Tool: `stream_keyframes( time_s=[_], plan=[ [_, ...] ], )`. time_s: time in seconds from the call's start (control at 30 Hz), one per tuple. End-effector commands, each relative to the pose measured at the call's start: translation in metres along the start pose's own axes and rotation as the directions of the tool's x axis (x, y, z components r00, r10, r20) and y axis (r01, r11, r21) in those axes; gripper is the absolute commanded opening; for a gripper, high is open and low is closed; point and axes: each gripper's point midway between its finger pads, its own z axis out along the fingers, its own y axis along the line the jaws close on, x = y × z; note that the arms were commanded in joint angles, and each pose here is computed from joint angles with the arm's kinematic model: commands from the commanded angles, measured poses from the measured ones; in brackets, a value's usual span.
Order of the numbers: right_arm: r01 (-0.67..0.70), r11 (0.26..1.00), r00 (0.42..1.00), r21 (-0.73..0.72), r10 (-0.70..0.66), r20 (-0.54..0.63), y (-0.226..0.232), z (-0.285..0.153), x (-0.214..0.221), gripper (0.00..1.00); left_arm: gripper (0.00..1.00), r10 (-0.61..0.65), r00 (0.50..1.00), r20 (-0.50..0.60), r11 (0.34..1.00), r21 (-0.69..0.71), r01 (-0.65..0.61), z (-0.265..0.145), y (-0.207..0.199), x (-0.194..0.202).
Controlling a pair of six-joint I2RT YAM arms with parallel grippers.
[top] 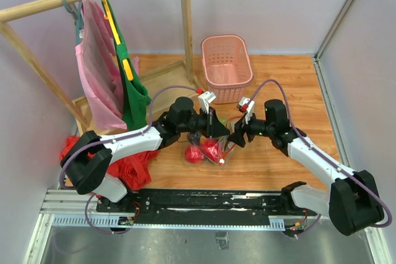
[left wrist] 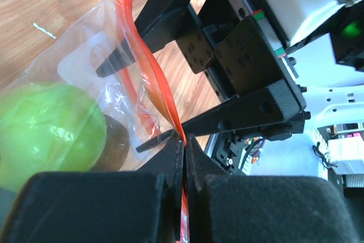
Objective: Open the zip-top bag and remove the fake food
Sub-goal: Pick up the fake fruit from the zipper food storage bag.
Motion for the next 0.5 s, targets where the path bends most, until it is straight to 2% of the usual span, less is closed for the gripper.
stream_keyframes(
  time_s=[0.0, 0.17, 0.47],
  plan=[
    [-0.016, 0.999, 0.995, -0.044, 0.021, 0.1, 0.013, 0.004, -0.014, 0.72, 0.0, 0.032, 0.999, 0.044, 0.999, 0.039, -0.034, -0.004, -0.019, -0.018],
    [-0.029, 0.998, 0.987, -0.055, 0.037, 0.156, 0.017, 0.007, -0.015, 0.81, 0.0, 0.015, 1.0, 0.025, 0.999, 0.039, -0.016, 0.001, -0.017, -0.017],
    [-0.302, 0.953, 0.937, 0.019, 0.293, 0.191, 0.001, 0.017, -0.011, 0.91, 0.0, -0.012, 0.999, 0.047, 0.994, 0.106, 0.007, 0.005, -0.033, -0.028]
  ],
)
